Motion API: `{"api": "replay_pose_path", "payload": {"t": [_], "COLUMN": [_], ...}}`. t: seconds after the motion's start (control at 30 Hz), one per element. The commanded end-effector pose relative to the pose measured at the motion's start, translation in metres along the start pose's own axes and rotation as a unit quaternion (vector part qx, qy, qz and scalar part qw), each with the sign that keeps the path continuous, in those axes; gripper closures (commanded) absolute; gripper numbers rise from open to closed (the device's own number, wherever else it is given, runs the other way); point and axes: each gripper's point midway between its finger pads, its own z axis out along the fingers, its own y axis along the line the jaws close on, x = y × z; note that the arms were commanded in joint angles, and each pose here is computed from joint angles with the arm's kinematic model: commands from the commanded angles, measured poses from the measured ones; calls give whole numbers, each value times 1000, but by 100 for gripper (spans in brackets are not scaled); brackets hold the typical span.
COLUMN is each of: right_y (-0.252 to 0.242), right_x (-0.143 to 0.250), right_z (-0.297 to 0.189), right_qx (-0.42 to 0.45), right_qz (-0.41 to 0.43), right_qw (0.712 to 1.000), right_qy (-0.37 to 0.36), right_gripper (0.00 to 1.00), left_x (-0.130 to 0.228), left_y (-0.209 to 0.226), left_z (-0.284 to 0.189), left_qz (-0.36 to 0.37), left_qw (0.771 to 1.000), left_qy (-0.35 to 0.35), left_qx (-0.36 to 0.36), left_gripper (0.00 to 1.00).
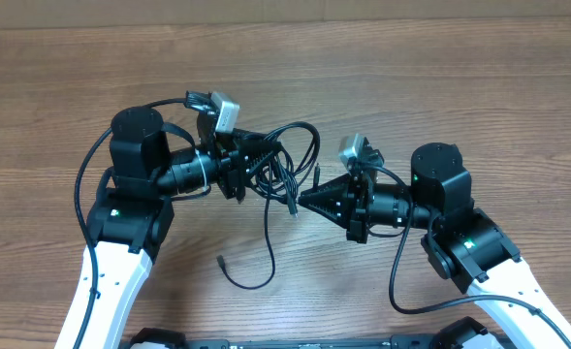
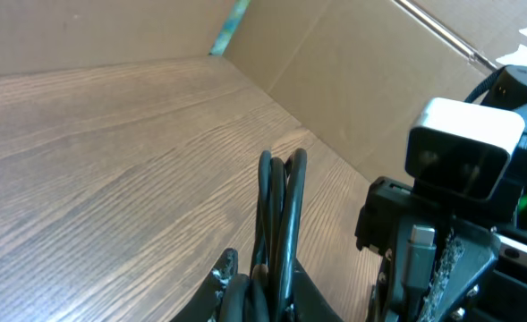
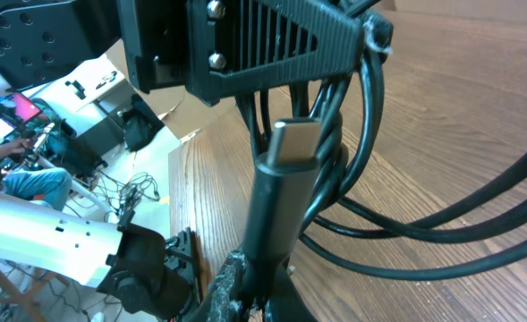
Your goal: Untangle cables
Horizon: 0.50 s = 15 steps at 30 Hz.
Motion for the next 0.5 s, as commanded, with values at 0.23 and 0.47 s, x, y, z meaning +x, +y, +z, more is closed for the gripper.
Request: {"api": "replay_pose_path", "payload": {"t": [0.23,0.47], "right_y": [-9,-36], "right_x": [-4,-11], "right_z": [-2,-6], "right_qx": [39,120], "right_qz": [-4,-6], "right_qw": [999,993], "right_qy": [-2,-20], "right_gripper": [57,46], "left_x": [-12,-8], "left_y": [-6,-17], "left_z": [-4,-5], "left_qz": [28,48], "left_qw": [1000,998], "left_qy": [-12,-4], "left_qx": [7,39], "left_gripper": [96,96]}}
